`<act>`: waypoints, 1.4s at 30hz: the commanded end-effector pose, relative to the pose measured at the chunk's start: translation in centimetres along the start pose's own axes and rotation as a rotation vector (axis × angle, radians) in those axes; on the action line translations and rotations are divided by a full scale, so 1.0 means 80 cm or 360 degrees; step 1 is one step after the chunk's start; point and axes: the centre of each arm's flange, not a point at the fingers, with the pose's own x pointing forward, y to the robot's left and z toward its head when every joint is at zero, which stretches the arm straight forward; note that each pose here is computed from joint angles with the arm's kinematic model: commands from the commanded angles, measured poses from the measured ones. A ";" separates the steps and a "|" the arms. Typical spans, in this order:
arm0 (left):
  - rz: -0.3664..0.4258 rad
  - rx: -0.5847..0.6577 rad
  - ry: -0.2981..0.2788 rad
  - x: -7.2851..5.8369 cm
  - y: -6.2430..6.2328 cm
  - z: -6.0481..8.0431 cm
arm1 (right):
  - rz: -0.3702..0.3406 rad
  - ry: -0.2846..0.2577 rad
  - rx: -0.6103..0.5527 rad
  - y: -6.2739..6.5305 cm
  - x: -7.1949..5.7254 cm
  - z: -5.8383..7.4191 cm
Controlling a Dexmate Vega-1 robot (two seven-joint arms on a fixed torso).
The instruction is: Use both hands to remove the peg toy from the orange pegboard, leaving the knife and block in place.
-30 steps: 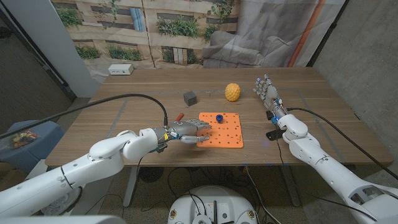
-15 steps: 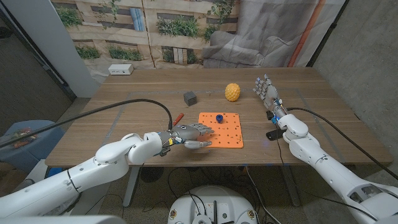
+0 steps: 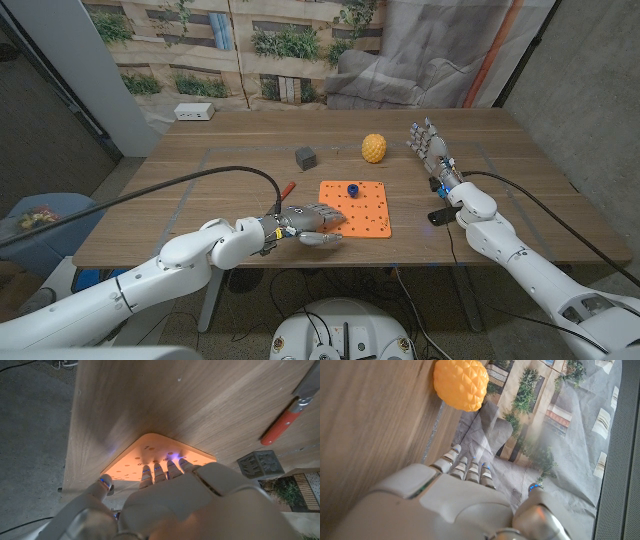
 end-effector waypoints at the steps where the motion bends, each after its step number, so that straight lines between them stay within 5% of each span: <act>1: -0.0043 -0.0012 -0.0010 0.007 -0.008 0.001 | 0.0021 -0.0007 -0.0014 -0.003 0.001 0.003; 13: -0.0080 -0.0015 0.0007 0.002 -0.012 0.000 | 0.0069 -0.0014 -0.0070 0.000 -0.001 0.010; 42: -0.0118 -0.0028 0.0023 0.003 -0.010 -0.005 | 0.0302 -0.0202 -0.0590 0.016 0.008 0.073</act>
